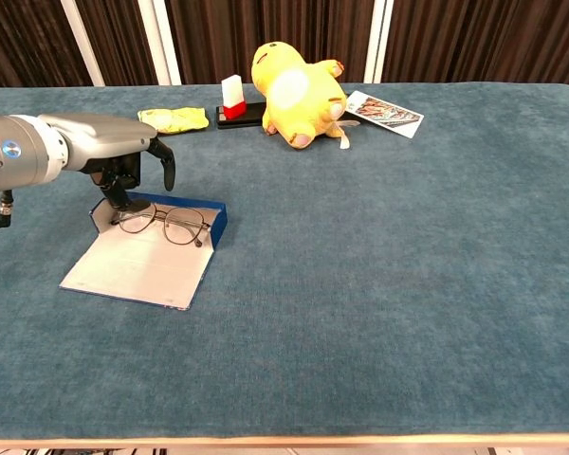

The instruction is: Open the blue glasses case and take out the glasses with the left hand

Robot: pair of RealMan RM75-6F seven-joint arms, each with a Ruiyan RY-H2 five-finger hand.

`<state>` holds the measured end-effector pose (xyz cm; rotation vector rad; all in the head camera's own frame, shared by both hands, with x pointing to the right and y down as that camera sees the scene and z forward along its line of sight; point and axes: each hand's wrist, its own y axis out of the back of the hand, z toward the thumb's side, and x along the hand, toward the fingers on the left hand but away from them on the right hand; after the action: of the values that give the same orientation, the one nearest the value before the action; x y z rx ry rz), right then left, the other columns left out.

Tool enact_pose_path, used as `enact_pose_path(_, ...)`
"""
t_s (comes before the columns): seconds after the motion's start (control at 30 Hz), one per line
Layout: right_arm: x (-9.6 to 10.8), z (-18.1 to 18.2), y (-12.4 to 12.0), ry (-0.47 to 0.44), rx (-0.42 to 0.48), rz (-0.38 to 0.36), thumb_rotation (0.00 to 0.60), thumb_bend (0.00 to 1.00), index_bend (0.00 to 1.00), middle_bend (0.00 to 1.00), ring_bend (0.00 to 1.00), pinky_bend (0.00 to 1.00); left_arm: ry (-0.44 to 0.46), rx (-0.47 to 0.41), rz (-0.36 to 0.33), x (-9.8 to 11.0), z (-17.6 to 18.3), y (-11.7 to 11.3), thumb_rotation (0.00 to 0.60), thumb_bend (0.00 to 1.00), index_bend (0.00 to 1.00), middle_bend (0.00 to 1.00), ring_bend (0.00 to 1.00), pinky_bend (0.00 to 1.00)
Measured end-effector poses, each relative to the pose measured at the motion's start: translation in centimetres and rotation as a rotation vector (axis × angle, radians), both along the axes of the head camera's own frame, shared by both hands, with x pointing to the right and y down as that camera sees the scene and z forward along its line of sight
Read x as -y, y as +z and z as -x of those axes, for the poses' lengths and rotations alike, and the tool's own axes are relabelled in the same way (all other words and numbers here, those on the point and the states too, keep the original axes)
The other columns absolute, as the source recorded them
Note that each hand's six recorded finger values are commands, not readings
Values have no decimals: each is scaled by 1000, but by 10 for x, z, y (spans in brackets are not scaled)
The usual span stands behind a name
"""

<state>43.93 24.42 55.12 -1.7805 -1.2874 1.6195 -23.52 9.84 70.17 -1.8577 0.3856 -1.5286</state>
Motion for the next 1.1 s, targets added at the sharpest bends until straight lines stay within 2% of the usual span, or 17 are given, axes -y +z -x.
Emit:
enact_pose_path(0.73, 0, 0, 0, 2, 0, 1, 600, 175, 0, 0, 0, 199, 26, 8, 9, 0, -8, 10, 600, 398, 417, 973, 899, 1000)
enact_pose_path(1.1, 0, 0, 0, 2, 1, 1, 600, 175, 0, 0, 0, 199, 4, 11, 23, -2, -4, 14, 600, 453, 475, 973, 899, 1000)
